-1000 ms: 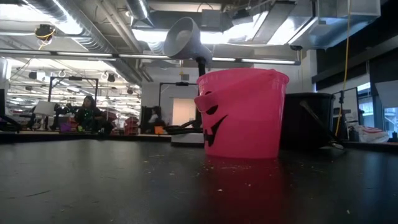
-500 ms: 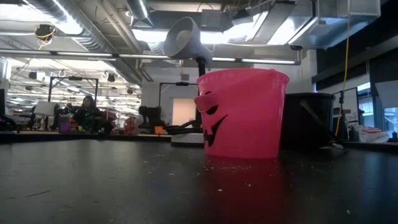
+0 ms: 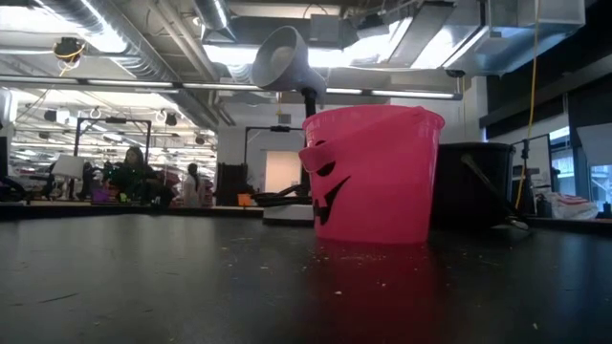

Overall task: Sort candy
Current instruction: Return to Home Position

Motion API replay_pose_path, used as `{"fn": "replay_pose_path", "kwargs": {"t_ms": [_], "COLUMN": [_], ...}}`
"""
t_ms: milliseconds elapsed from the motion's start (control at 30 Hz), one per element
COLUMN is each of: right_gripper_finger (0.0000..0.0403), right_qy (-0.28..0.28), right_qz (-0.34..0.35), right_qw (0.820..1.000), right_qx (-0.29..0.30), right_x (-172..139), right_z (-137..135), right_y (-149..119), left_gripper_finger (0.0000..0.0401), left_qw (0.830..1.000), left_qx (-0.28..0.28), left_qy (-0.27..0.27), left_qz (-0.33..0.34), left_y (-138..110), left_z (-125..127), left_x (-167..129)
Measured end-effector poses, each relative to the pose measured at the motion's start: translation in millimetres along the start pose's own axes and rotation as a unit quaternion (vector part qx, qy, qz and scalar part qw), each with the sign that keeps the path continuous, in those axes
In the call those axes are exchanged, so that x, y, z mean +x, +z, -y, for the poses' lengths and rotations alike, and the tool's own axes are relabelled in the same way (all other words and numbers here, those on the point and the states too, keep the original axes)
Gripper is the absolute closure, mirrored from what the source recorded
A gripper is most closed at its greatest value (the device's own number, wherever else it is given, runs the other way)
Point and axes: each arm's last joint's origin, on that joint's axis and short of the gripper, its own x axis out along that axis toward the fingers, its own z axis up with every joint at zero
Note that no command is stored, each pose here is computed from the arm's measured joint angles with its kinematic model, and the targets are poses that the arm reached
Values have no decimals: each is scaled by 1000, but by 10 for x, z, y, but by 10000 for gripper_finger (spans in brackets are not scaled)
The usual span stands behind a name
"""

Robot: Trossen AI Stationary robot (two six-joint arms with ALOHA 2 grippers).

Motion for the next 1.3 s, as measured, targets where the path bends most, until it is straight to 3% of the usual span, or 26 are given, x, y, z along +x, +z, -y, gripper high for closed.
{"fn": "replay_pose_path", "kwargs": {"t_ms": [133, 300, 600, 700, 933, 1033, 1300], "right_gripper_finger": [282, 282, 282, 282, 282, 282, 282], "right_qy": [9, 54, 103, 111, 116, 112, 39], "right_qz": [27, 74, 118, 119, 123, 123, 117], "right_qw": [1000, 995, 988, 986, 985, 985, 992], "right_qx": [0, 41, 16, -18, -36, -38, -39], "right_x": [-45, -160, -130, -69, 8, 6, 14], "right_z": [96, 237, 264, 208, 147, 150, 192], "right_y": [-353, -687, -1267, -1348, -1470, -1467, -1468], "left_gripper_finger": [280, 280, 280, 280, 280, 280, 280], "left_qw": [1000, 999, 996, 996, 994, 993, 993], "left_qx": [-7, -28, -50, -49, -40, -38, -60], "left_qy": [2, 12, 0, 12, 26, 30, 25], "left_qz": [-3, 43, 70, 75, 94, 105, 102], "left_y": [-354, -670, -1357, -1590, -2021, -2101, -2231], "left_z": [-3, -60, -87, -77, -35, -27, -13], "left_x": [-28, -188, -324, -293, -187, -167, -135]}}
